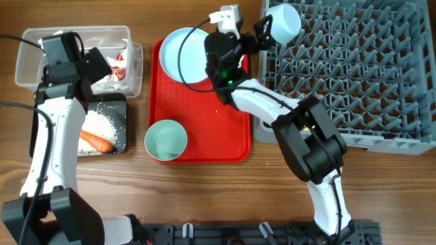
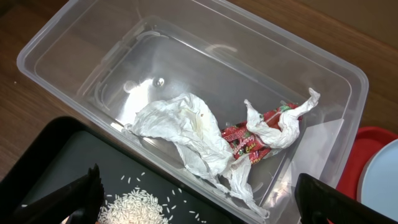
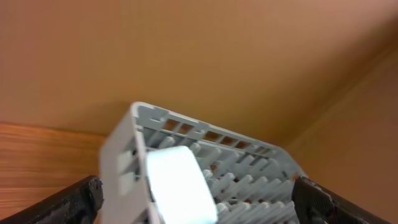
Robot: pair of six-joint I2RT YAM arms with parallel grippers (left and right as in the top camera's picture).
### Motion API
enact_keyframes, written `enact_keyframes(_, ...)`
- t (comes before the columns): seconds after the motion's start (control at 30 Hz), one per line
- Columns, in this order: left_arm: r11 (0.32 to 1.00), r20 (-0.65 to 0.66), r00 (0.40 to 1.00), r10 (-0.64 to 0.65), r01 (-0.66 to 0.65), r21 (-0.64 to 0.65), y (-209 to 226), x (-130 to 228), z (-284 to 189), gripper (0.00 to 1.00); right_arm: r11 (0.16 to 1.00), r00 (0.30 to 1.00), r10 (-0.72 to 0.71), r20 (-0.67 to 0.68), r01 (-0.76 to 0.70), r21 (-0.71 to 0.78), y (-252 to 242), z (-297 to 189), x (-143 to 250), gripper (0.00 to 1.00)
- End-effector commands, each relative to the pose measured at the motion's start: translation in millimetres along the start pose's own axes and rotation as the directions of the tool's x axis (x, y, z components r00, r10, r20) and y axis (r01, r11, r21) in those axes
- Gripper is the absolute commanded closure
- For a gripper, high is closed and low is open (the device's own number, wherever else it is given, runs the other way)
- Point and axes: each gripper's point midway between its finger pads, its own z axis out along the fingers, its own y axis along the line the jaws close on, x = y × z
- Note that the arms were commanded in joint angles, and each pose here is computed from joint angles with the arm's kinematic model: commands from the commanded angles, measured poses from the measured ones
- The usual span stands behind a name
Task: Sort waste into correct bins and load items into the dishwasher rack
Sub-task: 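Reach right gripper to the green bowl and grasp its rim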
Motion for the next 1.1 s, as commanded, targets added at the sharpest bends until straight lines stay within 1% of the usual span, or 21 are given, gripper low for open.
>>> enact_keyframes(0.0, 1.0, 0.015, 1.0, 0.004, -0.004, -0.012, 3, -7, 0, 0.0, 0.993, 0.994, 0.107, 0.037, -0.105, -0.049, 12, -24, -17, 0.0)
enact_keyframes(0.03, 1.0, 0.015, 1.0, 0.004, -0.004, -0.012, 3, -7, 0, 0.0, 0.989, 0.99, 0.134, 0.048, -0.131, -0.07, 14, -30, -23, 0.0)
enact_keyframes(0.1, 1.0, 0.015, 1.0, 0.004, -0.004, -0.012, 3, -7, 0, 0.0, 0.981, 0.989, 0.124, 0.083, -0.11, -0.159, 26, -43, -37, 0.0)
enact_keyframes(0.17, 1.0, 0.015, 1.0, 0.004, -0.004, -0.012, 3, -7, 0, 0.0, 0.963, 0.989, 0.12, 0.086, -0.095, -0.253, 37, -50, -42, 0.0)
enact_keyframes(0.23, 1.0, 0.015, 1.0, 0.004, -0.004, -0.012, 3, -7, 0, 0.0, 0.922, 0.991, 0.126, 0.043, -0.1, -0.375, 49, -59, -39, 0.0)
enact_keyframes(0.3, 1.0, 0.015, 1.0, 0.004, -0.004, -0.012, 3, -7, 0, 0.0, 0.848, 0.99, 0.133, -0.035, -0.132, -0.513, 57, -73, -34, 0.0)
enact_keyframes(0.37, 1.0, 0.015, 1.0, 0.004, -0.004, -0.012, 3, -7, 0, 0.0, 0.74, 0.989, 0.11, -0.103, -0.151, -0.656, 61, -97, -34, 0.0)
enact_keyframes(0.43, 1.0, 0.015, 1.0, 0.004, -0.004, -0.012, 3, -7, 0, 0.0, 0.56, 0.969, 0.114, -0.217, -0.243, -0.792, 58, -134, -39, 0.0)
enact_keyframes(0.47, 1.0, 0.015, 1.0, 0.004, -0.004, -0.012, 3, -7, 0, 0.0, 0.456, 0.954, 0.103, -0.283, -0.298, -0.838, 56, -155, -41, 0.0)
enact_keyframes(0.5, 1.0, 0.015, 1.0, 0.004, -0.004, -0.012, 3, -7, 0, 0.0, 0.359, 0.946, 0.076, -0.316, -0.321, -0.876, 54, -175, -42, 0.01)
enact_keyframes(0.53, 1.0, 0.015, 1.0, 0.004, -0.004, -0.012, 3, -7, 0, 0.0, 0.272, 0.945, 0.045, -0.325, -0.325, -0.906, 54, -192, -44, 0.0)
enact_keyframes(0.57, 1.0, 0.015, 1.0, 0.004, -0.004, -0.012, 3, -7, 0, 0.0, 0.206, 0.942, 0.013, -0.334, -0.33, -0.921, 54, -206, -41, 0.0)
enact_keyframes(0.6, 1.0, 0.015, 1.0, 0.004, -0.004, -0.012, 3, -7, 0, 0.0, 0.097, 0.927, -0.043, -0.372, -0.367, -0.925, 57, -227, -35, 0.0)
enact_keyframes(0.67, 1.0, 0.015, 1.0, 0.004, -0.004, -0.012, 3, -7, 0, 0.0, 0.034, 0.856, -0.123, -0.501, -0.501, -0.865, 60, -246, -21, 0.0)
enact_keyframes(0.73, 1.0, 0.015, 1.0, 0.004, -0.004, -0.012, 3, -7, 0, 0.0, 0.034, 0.806, -0.201, -0.556, -0.562, -0.827, 62, -255, -3, 0.0)
enact_keyframes(0.77, 1.0, 0.015, 1.0, 0.004, -0.004, -0.012, 3, -7, 0, 0.0, 0.081, 0.745, -0.259, -0.615, -0.617, -0.782, 65, -257, 17, 0.0)
enact_keyframes(0.8, 1.0, 0.015, 1.0, 0.004, -0.004, -0.012, 3, -7, 0, 0.0, 0.105, 0.711, -0.287, -0.642, -0.643, -0.759, 69, -260, 30, 0.0)
enact_keyframes(0.83, 1.0, 0.015, 1.0, 0.004, -0.004, -0.012, 3, -7, 0, 0.0, 0.128, 0.679, -0.305, -0.668, -0.666, -0.735, 71, -261, 40, 0.04)
enact_keyframes(0.93, 1.0, 0.015, 1.0, 0.004, -0.004, -0.012, 3, -7, 0, 0.0, 0.193, 0.575, -0.371, -0.729, -0.72, -0.666, 81, -271, 79, 0.16)
enact_keyframes(1.0, 1.0, 0.015, 1.0, 0.004, -0.004, -0.012, 3, -7, 0, 0.0, 0.219, 0.538, -0.384, -0.75, -0.736, -0.641, 88, -274, 94, 0.22)
enact_keyframes(1.07, 1.0, 0.015, 1.0, 0.004, -0.004, -0.012, 3, -7, 0, 0.0, 0.222, 0.531, -0.392, -0.751, -0.737, -0.638, 98, -278, 104, 0.38)
